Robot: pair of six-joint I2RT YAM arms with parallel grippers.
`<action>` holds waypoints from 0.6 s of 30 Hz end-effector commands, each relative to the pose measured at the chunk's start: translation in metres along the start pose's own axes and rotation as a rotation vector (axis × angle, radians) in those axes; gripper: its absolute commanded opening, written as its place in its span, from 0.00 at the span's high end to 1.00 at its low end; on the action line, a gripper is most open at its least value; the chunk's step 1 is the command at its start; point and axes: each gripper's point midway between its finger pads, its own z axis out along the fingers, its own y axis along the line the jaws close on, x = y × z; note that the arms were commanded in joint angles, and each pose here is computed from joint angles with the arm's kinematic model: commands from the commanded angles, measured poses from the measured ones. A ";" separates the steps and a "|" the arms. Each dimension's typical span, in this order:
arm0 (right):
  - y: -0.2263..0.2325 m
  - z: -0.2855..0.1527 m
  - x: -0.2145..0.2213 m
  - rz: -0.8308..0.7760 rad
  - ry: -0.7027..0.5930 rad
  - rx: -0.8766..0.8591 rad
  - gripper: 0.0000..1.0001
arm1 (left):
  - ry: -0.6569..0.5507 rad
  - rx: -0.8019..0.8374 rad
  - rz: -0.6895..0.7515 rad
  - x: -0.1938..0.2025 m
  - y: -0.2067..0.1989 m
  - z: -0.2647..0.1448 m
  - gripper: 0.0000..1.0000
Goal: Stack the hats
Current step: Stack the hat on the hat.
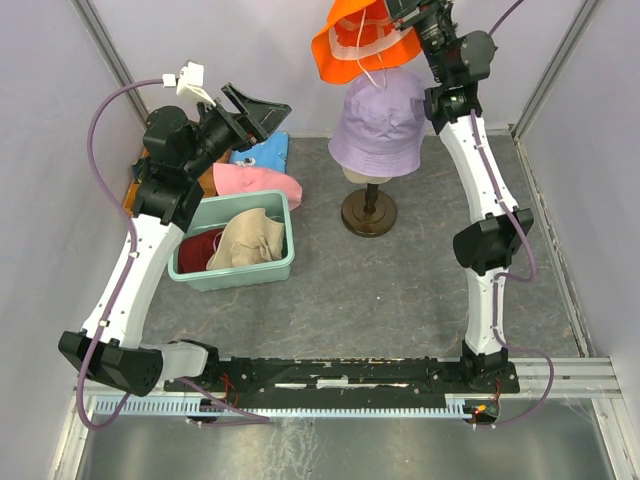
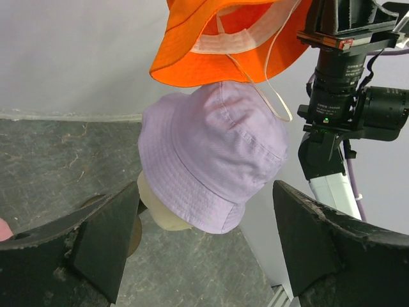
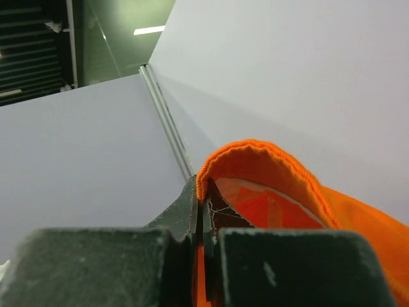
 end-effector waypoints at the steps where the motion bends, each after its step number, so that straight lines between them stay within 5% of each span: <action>1: 0.024 -0.001 -0.076 -0.154 -0.140 -0.032 1.00 | -0.063 0.035 0.072 -0.021 -0.019 -0.013 0.09; 11: -0.001 -0.022 -0.144 -0.188 -0.308 0.001 1.00 | -0.056 0.022 0.080 -0.018 -0.016 -0.013 0.09; 18: -0.019 -0.027 -0.143 -0.163 -0.285 0.030 1.00 | -0.050 0.021 0.073 -0.016 -0.013 -0.008 0.09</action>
